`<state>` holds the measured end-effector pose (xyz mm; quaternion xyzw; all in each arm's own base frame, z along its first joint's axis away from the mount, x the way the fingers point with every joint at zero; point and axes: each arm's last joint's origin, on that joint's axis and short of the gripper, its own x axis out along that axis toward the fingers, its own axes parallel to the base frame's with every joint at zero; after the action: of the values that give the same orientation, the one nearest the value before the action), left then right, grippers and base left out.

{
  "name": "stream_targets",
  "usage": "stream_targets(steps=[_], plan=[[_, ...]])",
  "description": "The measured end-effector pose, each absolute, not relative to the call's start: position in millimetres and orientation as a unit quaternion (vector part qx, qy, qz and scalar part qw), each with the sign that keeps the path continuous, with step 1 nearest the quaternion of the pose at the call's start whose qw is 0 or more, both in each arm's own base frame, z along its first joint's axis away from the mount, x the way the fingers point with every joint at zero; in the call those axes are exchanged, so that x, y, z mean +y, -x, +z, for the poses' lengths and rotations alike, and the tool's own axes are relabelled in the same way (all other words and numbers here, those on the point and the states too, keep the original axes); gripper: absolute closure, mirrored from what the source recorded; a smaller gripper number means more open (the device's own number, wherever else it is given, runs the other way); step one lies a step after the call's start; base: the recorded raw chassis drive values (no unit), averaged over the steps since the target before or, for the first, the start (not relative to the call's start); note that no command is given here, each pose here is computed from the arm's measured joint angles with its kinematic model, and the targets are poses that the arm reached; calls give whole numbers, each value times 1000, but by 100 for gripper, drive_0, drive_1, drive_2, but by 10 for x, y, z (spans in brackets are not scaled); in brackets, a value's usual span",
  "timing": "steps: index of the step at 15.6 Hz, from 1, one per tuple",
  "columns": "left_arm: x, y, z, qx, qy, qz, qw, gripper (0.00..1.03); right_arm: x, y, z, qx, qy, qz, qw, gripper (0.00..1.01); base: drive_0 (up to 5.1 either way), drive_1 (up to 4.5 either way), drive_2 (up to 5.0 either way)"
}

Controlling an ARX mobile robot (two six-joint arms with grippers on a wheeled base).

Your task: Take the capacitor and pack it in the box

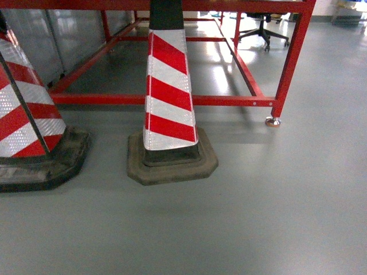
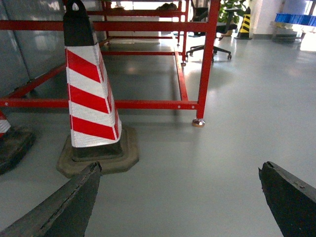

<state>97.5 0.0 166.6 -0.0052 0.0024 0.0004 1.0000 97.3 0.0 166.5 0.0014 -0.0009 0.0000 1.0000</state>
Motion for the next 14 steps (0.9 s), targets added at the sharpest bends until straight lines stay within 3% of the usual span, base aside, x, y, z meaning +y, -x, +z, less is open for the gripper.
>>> stream_targets(steps=[14], plan=[[-1, -975, 1667, 2, 5, 0, 1000, 60, 0, -973, 1666, -1, -1, 0, 1000, 3, 8, 423, -408]])
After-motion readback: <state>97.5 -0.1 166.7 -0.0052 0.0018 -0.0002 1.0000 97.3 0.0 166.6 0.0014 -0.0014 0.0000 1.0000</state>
